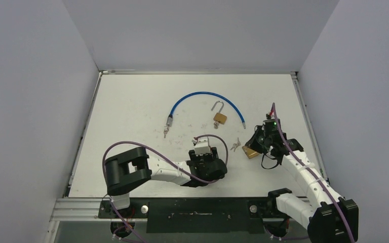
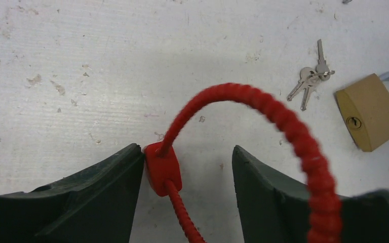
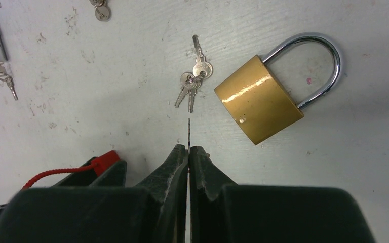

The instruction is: Unlock with the key

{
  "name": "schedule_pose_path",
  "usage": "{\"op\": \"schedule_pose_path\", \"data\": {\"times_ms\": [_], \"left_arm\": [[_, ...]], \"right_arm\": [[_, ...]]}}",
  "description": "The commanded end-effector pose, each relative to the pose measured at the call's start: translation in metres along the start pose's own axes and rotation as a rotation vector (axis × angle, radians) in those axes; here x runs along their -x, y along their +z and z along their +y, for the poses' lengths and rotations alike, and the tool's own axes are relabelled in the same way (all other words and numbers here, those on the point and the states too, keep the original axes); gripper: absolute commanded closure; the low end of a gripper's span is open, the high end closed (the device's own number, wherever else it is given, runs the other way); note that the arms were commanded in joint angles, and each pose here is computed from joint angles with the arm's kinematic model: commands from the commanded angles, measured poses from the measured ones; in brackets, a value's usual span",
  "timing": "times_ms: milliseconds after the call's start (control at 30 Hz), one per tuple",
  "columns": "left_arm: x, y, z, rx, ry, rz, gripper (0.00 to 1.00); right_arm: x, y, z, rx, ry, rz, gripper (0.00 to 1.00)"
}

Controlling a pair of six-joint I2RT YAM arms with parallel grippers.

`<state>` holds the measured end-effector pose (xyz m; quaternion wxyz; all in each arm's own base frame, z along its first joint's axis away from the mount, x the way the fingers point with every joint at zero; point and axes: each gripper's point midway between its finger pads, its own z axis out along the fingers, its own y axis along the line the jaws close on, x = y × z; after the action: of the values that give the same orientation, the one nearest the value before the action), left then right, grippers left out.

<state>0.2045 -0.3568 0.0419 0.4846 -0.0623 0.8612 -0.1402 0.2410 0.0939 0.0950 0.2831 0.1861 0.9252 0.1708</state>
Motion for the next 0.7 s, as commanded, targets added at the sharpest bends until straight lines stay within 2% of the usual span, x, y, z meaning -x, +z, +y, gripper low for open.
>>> {"op": "schedule_pose_path", "data": {"times_ms": [0, 100, 200, 300, 500, 533, 667], "left_arm": [[0.005, 0.005, -0.003, 0.069, -0.072, -0.017, 0.41], [-0.001, 0.006, 0.007, 0.112, -0.071, -0.002, 0.56], [-0.008, 0.006, 0.012, 0.126, -0.057, 0.022, 0.66], [-0.012, 0.006, 0.013, 0.127, -0.046, 0.040, 0.67], [0.001, 0.008, 0.008, 0.092, -0.045, 0.066, 0.97], [0.006, 0.009, 0.008, 0.082, -0.048, 0.066, 1.00], [0.031, 0.006, 0.001, 0.012, -0.077, 0.069, 1.00]], "right_arm": [[0.002, -0.007, 0.002, 0.023, -0.024, -0.011, 1.00], [0.002, -0.010, 0.000, 0.021, -0.031, -0.014, 1.00], [0.002, -0.011, -0.001, 0.024, -0.033, -0.015, 1.00], [0.001, -0.011, 0.000, 0.031, -0.033, -0.010, 1.00], [0.003, -0.015, 0.004, 0.059, -0.043, -0.010, 1.00], [0.004, -0.016, 0.006, 0.065, -0.046, -0.011, 1.00], [0.005, -0.021, 0.009, 0.080, -0.058, -0.018, 1.00]]}}
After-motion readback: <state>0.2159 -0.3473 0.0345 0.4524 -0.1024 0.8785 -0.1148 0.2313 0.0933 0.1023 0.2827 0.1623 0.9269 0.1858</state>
